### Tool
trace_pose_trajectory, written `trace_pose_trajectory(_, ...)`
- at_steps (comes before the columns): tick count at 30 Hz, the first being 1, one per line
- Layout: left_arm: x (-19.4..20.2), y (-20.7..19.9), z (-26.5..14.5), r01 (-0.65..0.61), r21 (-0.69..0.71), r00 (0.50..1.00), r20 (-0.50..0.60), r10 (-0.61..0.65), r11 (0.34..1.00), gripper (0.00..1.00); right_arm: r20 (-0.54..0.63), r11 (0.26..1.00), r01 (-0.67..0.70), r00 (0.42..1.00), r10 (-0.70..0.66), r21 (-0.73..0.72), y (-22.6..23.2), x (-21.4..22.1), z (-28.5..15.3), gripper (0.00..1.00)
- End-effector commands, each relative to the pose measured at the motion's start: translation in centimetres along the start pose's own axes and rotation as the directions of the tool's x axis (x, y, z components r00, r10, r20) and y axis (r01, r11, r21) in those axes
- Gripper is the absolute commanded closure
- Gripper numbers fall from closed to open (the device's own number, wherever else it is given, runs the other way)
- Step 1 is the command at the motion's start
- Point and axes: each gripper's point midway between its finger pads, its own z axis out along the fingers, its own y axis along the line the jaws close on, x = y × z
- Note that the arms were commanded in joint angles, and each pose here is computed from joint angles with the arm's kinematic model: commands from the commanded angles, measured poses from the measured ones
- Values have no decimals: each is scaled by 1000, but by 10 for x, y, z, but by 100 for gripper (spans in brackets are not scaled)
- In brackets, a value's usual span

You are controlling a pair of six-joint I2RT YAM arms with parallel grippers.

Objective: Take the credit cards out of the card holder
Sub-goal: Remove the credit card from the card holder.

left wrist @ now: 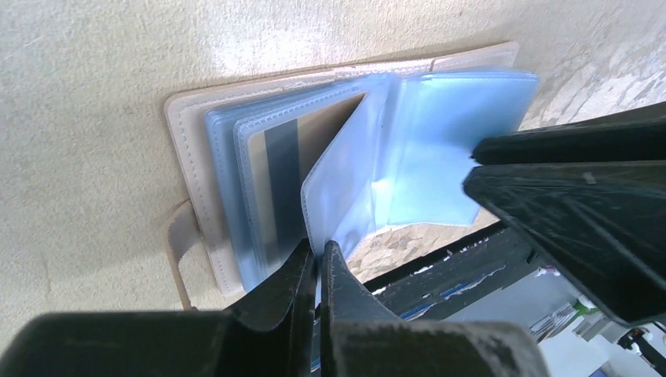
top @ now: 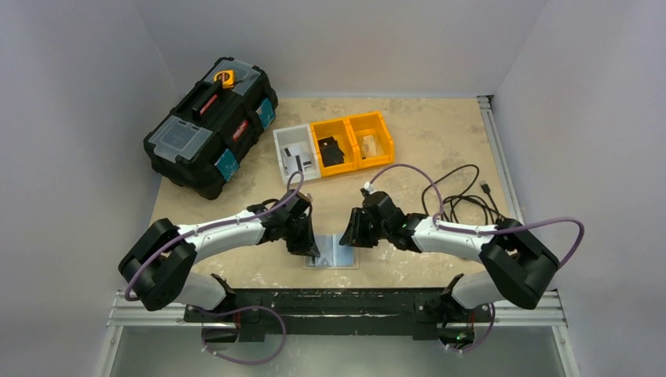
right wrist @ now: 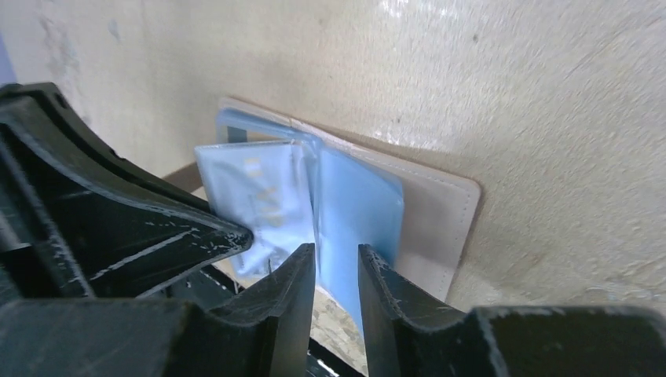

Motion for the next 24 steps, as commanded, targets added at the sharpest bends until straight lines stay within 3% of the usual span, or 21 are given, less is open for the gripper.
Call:
trace_pose_trajectory(1, 0, 24, -3, 4, -107, 1000, 27, -1, 994, 100, 6, 997, 39, 999, -39, -70, 8, -6, -11, 72)
trace_pose_trajectory(10, -9, -9, -20, -38, -5, 999, 38, 38, 999, 100, -47, 999, 41, 998, -40, 23, -23, 10, 7, 81)
trace_pose_trajectory(24, -14, -57, -14, -97, 85, 995, 12, 96, 992, 73, -45, 997, 36, 998, -33, 66, -35, 13, 9, 81)
